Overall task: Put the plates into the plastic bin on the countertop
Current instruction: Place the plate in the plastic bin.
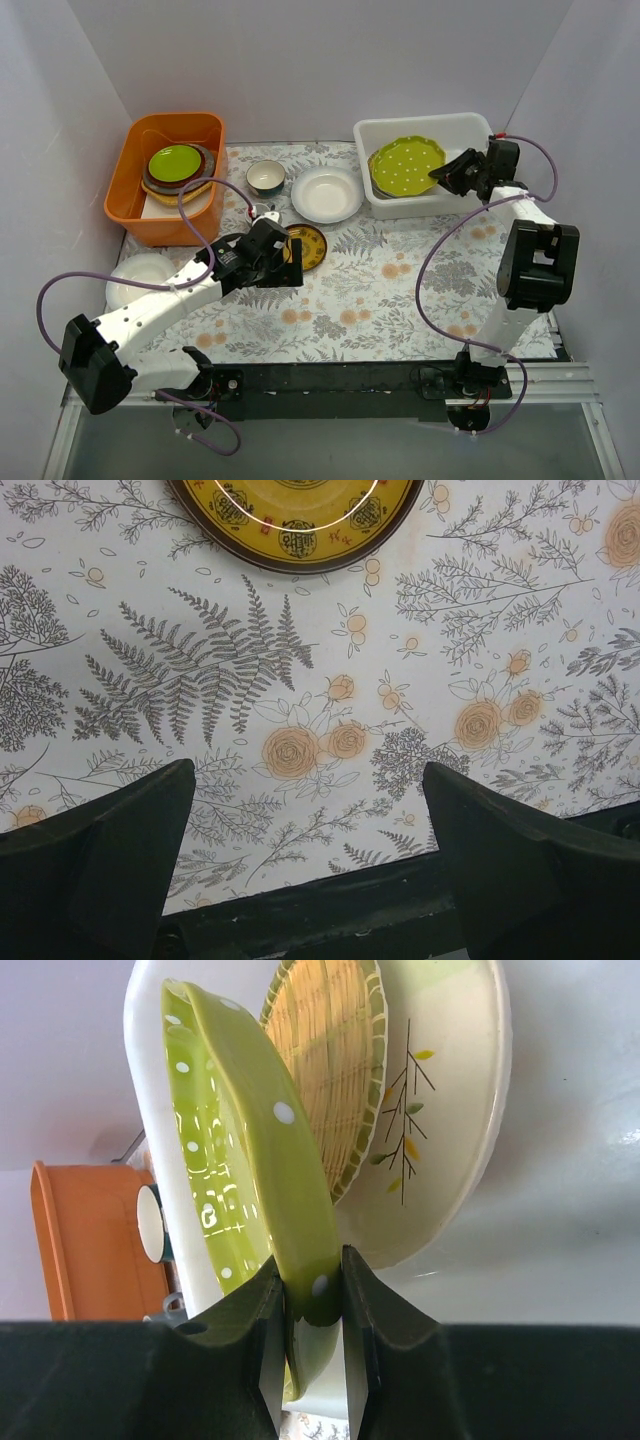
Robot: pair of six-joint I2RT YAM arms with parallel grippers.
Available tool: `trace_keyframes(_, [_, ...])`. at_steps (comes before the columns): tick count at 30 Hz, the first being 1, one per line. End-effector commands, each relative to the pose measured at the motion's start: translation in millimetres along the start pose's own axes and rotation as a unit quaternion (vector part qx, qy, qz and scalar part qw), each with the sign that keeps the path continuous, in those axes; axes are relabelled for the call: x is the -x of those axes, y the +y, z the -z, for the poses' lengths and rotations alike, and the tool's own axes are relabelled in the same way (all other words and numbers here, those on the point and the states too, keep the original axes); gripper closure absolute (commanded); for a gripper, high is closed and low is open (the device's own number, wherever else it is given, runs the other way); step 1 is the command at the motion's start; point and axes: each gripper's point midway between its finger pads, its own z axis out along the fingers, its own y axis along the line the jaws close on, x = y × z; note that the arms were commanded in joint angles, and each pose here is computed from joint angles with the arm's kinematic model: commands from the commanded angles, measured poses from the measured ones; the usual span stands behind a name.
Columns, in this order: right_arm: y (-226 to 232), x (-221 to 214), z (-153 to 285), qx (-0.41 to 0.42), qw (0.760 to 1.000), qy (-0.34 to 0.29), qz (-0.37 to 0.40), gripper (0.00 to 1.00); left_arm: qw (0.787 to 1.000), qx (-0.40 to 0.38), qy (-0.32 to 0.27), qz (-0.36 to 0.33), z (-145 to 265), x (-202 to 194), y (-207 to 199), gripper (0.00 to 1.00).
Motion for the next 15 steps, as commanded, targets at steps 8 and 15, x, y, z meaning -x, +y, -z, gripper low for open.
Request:
trace_keyframes(8, [57.0,52.8,-9.2,0.096,0.994,-0.057,0.023,0.99,1.000,-0.008,-0.018,0.011,9.2,-2.4,0.7,0.02])
trace_keyframes(15, [46.6,53.1,-22.1,0.085,0.995,-0.052,0.005,0.99,1.000,-0.014,-0.023,0.014,13.4,-3.4,1.4,0.02])
